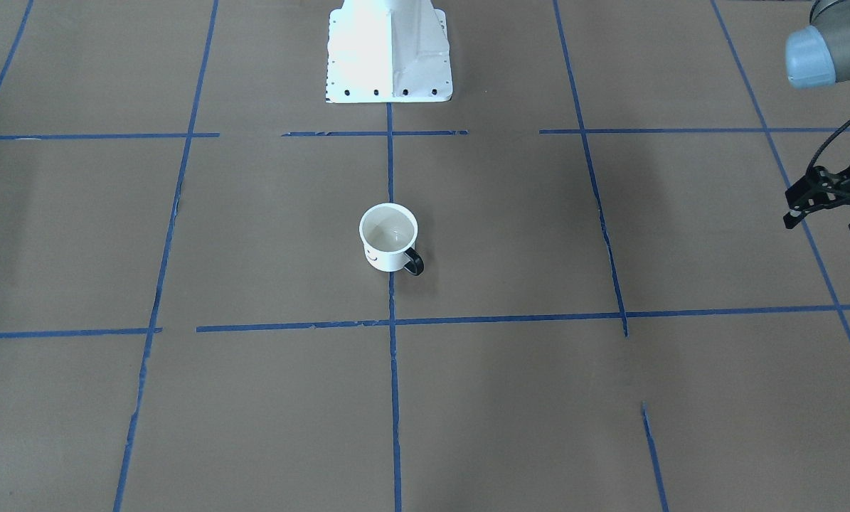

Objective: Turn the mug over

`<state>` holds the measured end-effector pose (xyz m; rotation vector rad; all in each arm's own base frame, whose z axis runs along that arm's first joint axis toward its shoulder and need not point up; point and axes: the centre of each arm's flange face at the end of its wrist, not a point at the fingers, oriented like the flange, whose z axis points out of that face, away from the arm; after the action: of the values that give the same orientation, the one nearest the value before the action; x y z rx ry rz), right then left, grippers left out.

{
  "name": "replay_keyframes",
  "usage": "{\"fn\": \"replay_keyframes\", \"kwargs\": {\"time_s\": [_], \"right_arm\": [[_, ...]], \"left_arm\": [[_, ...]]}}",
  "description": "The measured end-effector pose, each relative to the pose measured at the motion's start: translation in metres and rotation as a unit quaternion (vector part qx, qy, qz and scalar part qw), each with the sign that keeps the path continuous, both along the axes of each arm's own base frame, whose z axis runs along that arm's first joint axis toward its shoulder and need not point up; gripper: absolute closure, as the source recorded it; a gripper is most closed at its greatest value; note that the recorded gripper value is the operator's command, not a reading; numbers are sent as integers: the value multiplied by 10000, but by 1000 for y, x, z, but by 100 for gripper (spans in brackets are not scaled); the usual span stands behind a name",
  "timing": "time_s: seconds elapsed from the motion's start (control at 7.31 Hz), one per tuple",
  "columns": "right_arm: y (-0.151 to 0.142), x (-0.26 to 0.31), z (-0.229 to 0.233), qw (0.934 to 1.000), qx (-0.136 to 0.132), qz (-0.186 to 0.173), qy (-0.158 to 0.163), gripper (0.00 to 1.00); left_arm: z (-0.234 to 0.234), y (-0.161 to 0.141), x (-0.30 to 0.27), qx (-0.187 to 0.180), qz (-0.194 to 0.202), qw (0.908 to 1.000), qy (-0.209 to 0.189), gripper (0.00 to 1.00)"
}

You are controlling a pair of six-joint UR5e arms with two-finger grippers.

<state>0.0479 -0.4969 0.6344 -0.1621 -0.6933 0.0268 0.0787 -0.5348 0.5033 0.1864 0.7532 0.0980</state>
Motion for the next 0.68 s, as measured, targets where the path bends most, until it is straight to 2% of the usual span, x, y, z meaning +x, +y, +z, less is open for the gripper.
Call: {"fn": "replay_keyframes", "kwargs": {"time_s": [0.14, 0.41, 0.68], "right_arm": [[0, 0, 0, 10000, 0, 0, 0, 0], [0, 0, 0, 10000, 2, 0, 0, 0], [0, 0, 0, 10000, 4, 0, 0, 0]], "left_arm": [[29, -2, -23, -140, -63, 9998, -83, 0], [83, 0, -71, -182, 58, 9996, -200, 0], [123, 7, -106, -271, 153, 9995, -58, 0]]}}
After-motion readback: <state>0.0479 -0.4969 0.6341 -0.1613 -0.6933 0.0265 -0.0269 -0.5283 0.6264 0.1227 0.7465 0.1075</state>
